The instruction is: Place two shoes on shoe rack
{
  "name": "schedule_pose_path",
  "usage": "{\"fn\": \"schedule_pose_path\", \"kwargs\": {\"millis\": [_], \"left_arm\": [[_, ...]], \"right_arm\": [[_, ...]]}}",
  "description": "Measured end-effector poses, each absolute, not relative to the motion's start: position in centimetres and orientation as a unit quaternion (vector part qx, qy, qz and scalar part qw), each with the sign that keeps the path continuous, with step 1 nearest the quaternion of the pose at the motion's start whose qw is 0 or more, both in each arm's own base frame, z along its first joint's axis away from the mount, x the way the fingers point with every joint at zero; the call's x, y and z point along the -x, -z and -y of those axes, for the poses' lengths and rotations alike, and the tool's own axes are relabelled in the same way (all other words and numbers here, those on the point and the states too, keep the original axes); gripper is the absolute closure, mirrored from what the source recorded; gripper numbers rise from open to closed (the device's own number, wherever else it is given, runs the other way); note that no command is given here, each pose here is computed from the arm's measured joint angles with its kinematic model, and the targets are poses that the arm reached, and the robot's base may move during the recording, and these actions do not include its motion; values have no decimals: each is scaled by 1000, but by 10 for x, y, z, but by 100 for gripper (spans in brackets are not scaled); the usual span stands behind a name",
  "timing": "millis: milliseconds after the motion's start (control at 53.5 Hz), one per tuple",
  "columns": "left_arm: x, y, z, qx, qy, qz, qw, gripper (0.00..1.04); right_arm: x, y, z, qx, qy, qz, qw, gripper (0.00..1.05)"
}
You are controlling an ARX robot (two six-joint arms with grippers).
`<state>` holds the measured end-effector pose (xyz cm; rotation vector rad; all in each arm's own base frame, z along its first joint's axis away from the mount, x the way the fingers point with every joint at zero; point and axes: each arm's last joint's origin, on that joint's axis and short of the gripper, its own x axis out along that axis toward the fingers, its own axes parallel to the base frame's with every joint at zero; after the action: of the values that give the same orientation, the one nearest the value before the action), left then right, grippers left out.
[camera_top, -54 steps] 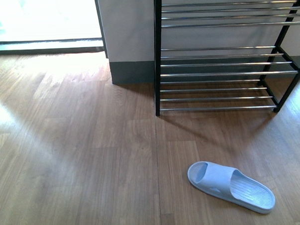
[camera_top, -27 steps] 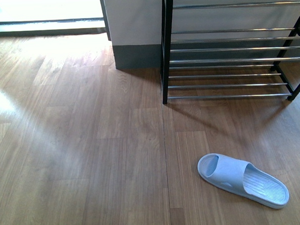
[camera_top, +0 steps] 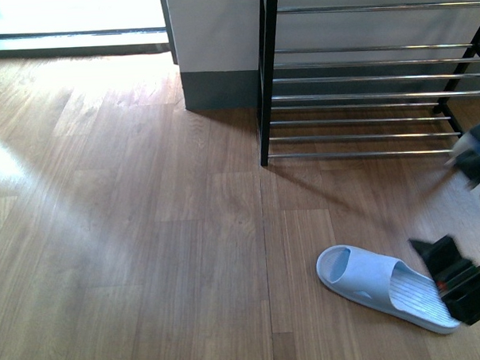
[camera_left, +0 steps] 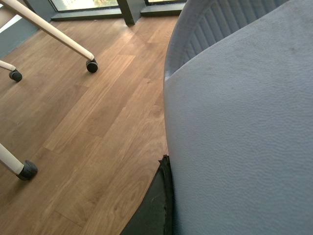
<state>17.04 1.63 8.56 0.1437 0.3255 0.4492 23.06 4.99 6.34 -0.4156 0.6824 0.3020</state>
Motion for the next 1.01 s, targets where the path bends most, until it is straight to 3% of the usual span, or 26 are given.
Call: {"fn": "schedule_pose_path", "kwargs": {"millis": [187,748,1009], "left_arm": [[-170,-86,-16,-71,-222,-161,959,103],[-170,-86,-16,-71,-222,-161,959,103],[-170,-86,-16,-71,-222,-161,959,103]], "right_arm": [[-247,-2,-63,220,-156,-412,870,9],[-253,7,-68,210,-170,-391,880,9],[-268,59,-68,206,-180,-450,850,9]]}}
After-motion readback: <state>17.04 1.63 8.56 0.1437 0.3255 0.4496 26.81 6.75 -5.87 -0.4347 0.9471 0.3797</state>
